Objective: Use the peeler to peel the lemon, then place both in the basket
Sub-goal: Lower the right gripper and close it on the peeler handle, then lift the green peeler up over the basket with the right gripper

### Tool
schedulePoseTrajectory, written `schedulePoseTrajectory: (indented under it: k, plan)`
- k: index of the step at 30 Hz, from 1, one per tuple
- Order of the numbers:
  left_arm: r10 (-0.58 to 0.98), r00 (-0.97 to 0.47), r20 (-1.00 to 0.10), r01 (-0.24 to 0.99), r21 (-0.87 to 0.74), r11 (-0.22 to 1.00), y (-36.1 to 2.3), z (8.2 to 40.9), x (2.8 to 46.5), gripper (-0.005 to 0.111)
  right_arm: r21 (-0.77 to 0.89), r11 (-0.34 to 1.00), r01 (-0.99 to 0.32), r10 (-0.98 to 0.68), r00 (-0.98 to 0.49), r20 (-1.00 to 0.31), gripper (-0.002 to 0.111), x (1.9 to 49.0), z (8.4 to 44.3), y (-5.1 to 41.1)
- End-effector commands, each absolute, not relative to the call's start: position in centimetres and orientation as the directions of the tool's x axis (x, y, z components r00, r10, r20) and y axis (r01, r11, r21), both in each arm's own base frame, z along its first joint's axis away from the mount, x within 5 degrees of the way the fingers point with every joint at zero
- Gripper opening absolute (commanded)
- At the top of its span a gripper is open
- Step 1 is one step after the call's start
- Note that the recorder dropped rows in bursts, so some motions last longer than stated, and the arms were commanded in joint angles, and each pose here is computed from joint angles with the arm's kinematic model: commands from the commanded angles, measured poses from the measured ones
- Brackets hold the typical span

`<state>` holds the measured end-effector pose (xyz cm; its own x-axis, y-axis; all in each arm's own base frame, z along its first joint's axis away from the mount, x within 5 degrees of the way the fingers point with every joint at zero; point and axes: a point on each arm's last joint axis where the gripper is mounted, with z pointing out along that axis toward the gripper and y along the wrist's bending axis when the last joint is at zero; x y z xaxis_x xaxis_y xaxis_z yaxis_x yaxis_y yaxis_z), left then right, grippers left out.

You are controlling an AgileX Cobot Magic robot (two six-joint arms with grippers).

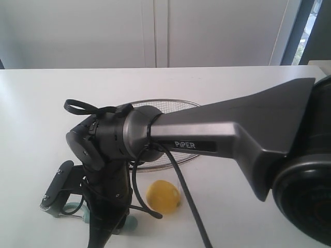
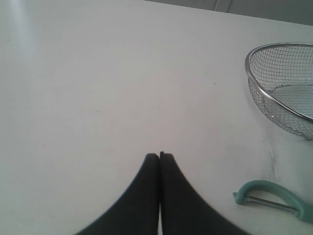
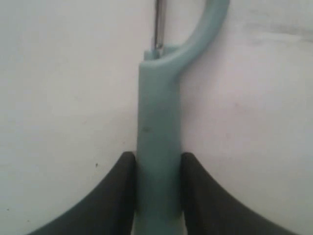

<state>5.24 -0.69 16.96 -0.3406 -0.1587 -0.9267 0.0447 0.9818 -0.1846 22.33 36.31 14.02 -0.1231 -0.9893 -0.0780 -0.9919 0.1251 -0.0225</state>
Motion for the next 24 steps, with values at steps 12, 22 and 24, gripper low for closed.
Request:
schedulePoseTrajectory:
  k: [12, 22, 24]
  plan:
    - [-0.161, -0.339, -0.927, 0.049, -0.188, 0.981, -0.7, 16.9, 5.2, 0.0, -0.026, 0.112, -0.993, -0.992, -0.111, -0.055, 0.0, 22.4, 13.7, 36.2]
    - [-0.161, -0.339, -0.927, 0.049, -0.188, 0.981, -0.7, 16.9, 5.2, 0.0, -0.047, 0.114, -0.992, -0.989, -0.109, -0.099, 0.0, 22.4, 15.8, 36.1]
    - [-0.161, -0.339, -0.927, 0.049, -0.188, 0.981, -0.7, 16.9, 5.2, 0.0, -0.053, 0.114, -0.992, -0.988, -0.108, -0.111, 0.0, 22.3, 16.4, 36.0]
